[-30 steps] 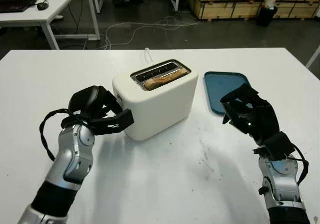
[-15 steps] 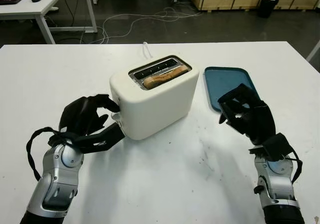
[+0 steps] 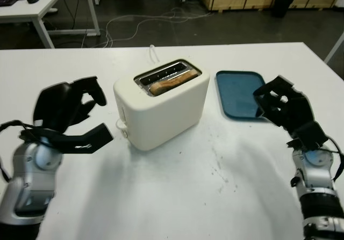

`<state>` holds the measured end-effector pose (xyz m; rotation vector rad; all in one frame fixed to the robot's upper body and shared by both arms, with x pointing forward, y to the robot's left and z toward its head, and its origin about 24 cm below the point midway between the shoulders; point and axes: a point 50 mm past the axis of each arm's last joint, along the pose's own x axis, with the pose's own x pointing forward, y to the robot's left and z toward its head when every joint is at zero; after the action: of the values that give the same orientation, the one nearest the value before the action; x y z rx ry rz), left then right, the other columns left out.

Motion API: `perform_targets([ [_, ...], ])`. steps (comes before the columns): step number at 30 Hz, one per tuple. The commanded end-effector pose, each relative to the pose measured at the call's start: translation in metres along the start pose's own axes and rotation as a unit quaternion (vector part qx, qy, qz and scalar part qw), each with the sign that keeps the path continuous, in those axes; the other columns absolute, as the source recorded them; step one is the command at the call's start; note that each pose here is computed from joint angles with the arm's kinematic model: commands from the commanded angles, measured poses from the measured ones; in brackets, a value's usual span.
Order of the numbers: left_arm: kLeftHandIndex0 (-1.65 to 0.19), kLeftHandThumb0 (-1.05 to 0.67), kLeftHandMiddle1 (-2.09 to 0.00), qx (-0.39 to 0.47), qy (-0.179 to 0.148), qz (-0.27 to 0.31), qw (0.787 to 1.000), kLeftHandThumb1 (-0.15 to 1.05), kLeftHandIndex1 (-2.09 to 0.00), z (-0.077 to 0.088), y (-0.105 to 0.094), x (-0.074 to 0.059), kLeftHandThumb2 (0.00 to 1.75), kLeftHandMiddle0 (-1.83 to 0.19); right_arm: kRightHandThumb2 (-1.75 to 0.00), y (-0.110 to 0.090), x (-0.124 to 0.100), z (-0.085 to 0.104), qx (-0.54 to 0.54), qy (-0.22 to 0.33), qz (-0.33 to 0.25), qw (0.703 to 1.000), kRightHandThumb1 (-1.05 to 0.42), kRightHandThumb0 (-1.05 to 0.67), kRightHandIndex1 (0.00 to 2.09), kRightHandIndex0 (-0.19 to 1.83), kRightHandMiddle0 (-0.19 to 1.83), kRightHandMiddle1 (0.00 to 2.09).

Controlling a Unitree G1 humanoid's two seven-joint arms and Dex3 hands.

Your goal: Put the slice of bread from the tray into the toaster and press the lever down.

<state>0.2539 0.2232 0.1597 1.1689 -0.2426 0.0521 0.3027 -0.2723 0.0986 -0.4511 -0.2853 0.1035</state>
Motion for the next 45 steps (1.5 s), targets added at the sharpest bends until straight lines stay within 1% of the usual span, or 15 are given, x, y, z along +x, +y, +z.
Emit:
perform_targets([
  [1,-0.82,-0.01,-1.7,0.03,-0.003,-0.014,0.999,0.92,-1.38,-0.003,0.005,0.0,0.05,-0.84,-0.36,-0.008,0.006,0.007,-0.034,-0.019,0.015,0.999,-0.92,-0.51,1.75,0.76,0.5,1.73],
  [4,-0.86,-0.05,-1.65,0.069,0.008,-0.038,0.997,0.92,-1.28,-0.007,0.009,-0.001,0.02,-0.85,-0.37,-0.016,0.012,0.012,-0.069,-0.025,0.033,0.997,-0.92,-0.53,1.75,0.75,0.5,1.74],
  [6,-0.88,-0.06,-1.64,0.08,0.011,-0.046,0.996,0.92,-1.23,-0.009,0.01,-0.001,0.01,-0.86,-0.39,-0.02,0.016,0.016,-0.094,-0.025,0.046,0.994,-0.92,-0.55,1.75,0.74,0.49,1.74],
  [8,-0.9,-0.05,-1.68,0.08,0.012,-0.05,0.995,0.92,-1.23,-0.01,0.008,-0.002,0.0,-0.85,-0.4,-0.02,0.019,0.019,-0.107,-0.024,0.054,0.992,-0.92,-0.57,1.75,0.73,0.5,1.75],
  [15,-0.88,-0.05,-1.74,0.065,0.007,-0.058,0.996,0.92,-1.27,-0.007,-0.008,0.0,0.05,-0.84,-0.42,-0.01,0.027,0.024,-0.137,-0.044,0.087,0.986,-0.92,-0.6,1.75,0.75,0.5,1.74],
  [19,-0.88,-0.05,-1.75,0.058,0.01,-0.061,0.996,0.92,-1.29,-0.006,-0.015,0.001,0.06,-0.84,-0.42,-0.006,0.029,0.024,-0.142,-0.039,0.101,0.984,-0.92,-0.57,1.75,0.75,0.55,1.61],
  [24,-0.87,-0.05,-1.75,0.056,0.009,-0.059,0.997,0.92,-1.34,-0.006,-0.017,0.002,0.09,-0.87,-0.42,-0.002,0.029,0.023,-0.141,-0.035,0.104,0.984,-0.92,-0.56,1.75,0.77,0.56,1.68],
  [28,-0.84,-0.05,-1.75,0.053,0.008,-0.055,0.997,0.92,-1.41,-0.007,-0.019,0.002,0.1,-0.88,-0.4,0.0,0.029,0.022,-0.134,-0.031,0.106,0.985,-0.92,-0.51,1.75,0.78,0.58,1.63],
  [31,-0.82,-0.05,-1.75,0.056,0.008,-0.055,0.997,0.92,-1.43,-0.007,-0.019,0.002,0.11,-0.86,-0.41,0.001,0.028,0.021,-0.13,-0.034,0.105,0.985,-0.92,-0.5,1.75,0.8,0.6,1.59],
  [34,-0.82,-0.06,-1.75,0.057,0.007,-0.052,0.997,0.92,-1.43,-0.007,-0.019,0.002,0.11,-0.87,-0.41,0.002,0.027,0.021,-0.132,-0.034,0.106,0.985,-0.92,-0.48,1.75,0.8,0.66,1.42],
  [36,-0.82,-0.04,-1.75,0.058,0.005,-0.05,0.997,0.92,-1.44,-0.007,-0.019,0.002,0.1,-0.88,-0.42,0.002,0.027,0.02,-0.133,-0.032,0.108,0.985,-0.92,-0.48,1.75,0.79,0.69,1.35],
  [40,-0.81,-0.04,-1.75,0.057,0.009,-0.053,0.997,0.92,-1.44,-0.007,-0.019,0.002,0.1,-0.89,-0.43,0.002,0.026,0.02,-0.136,-0.031,0.109,0.984,-0.92,-0.48,1.75,0.79,0.69,1.35],
  [42,-0.81,-0.04,-1.75,0.056,0.008,-0.053,0.997,0.92,-1.44,-0.007,-0.018,0.002,0.11,-0.88,-0.44,0.002,0.026,0.02,-0.137,-0.035,0.109,0.984,-0.92,-0.48,1.75,0.79,0.66,1.44],
  [44,-0.81,-0.04,-1.75,0.055,0.008,-0.053,0.997,0.92,-1.44,-0.007,-0.018,0.002,0.11,-0.88,-0.44,0.002,0.026,0.02,-0.138,-0.036,0.11,0.984,-0.92,-0.47,1.75,0.79,0.64,1.46],
  [45,-0.81,-0.04,-1.75,0.056,0.008,-0.052,0.997,0.92,-1.45,-0.007,-0.018,0.002,0.11,-0.89,-0.45,0.002,0.026,0.02,-0.137,-0.037,0.111,0.984,-0.92,-0.48,1.75,0.79,0.66,1.4],
])
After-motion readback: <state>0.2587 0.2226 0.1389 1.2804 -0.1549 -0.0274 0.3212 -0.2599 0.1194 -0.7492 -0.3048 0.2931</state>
